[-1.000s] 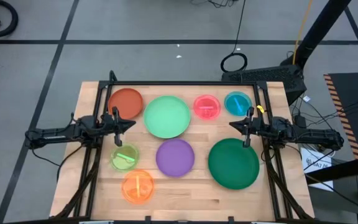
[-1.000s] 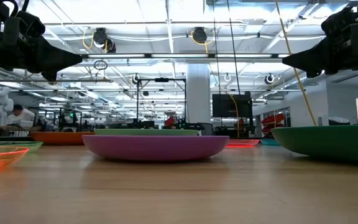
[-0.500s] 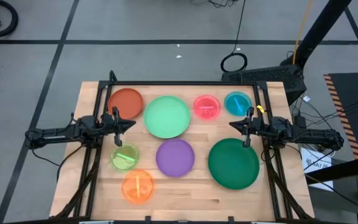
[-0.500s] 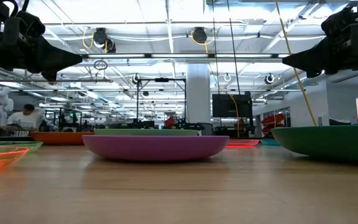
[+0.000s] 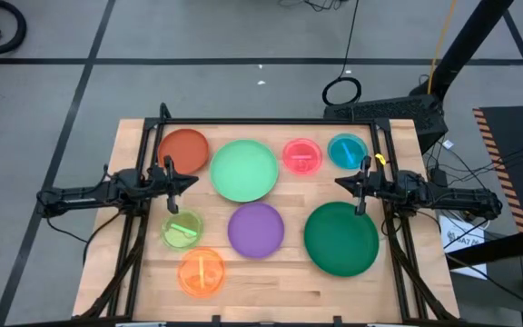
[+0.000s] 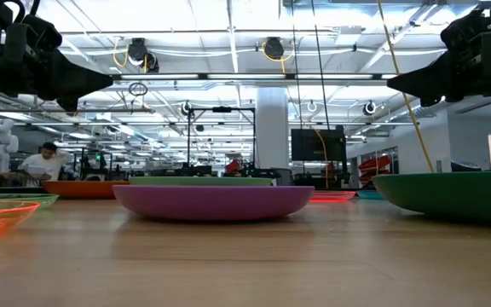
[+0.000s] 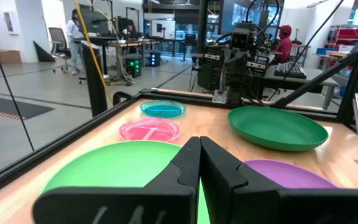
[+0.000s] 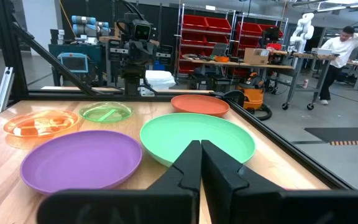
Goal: Stack plastic plates
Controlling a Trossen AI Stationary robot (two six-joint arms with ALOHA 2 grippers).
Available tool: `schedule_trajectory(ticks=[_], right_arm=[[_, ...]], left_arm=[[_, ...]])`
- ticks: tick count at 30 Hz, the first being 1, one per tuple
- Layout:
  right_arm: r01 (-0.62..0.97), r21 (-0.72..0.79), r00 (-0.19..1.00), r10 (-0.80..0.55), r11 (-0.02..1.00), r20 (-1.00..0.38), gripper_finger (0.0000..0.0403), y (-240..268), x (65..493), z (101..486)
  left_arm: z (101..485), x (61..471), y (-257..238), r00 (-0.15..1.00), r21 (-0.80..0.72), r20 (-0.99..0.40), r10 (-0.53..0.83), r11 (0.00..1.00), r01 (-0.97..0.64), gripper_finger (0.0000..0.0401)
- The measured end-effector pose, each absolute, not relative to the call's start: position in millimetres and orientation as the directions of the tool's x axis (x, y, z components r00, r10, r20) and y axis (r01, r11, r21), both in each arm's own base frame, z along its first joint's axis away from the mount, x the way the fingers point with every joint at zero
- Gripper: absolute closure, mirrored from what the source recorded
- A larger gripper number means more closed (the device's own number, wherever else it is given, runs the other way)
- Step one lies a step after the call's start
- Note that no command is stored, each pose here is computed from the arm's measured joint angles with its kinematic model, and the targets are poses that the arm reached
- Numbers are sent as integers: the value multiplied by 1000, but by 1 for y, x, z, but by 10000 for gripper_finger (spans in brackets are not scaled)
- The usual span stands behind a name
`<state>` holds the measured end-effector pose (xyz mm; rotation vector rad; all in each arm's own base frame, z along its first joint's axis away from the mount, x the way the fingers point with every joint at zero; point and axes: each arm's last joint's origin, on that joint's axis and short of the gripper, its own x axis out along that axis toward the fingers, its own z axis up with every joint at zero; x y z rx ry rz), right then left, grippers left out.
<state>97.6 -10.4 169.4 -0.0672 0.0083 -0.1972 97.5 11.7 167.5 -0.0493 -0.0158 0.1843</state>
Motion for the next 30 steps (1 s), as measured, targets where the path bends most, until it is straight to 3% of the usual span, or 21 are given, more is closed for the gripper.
schedule_trajectory(ticks=[21, 30], right_arm=[[217, -35, 975, -215, 976, 47, 397, -11, 97, 174], [210, 70, 962, -219, 975, 165, 397, -11, 101, 187]], left_arm=[[181, 96, 12, 971, -202, 152, 184, 968, -151, 389], [203, 90, 11, 907, -208, 379, 182, 972, -109, 389]])
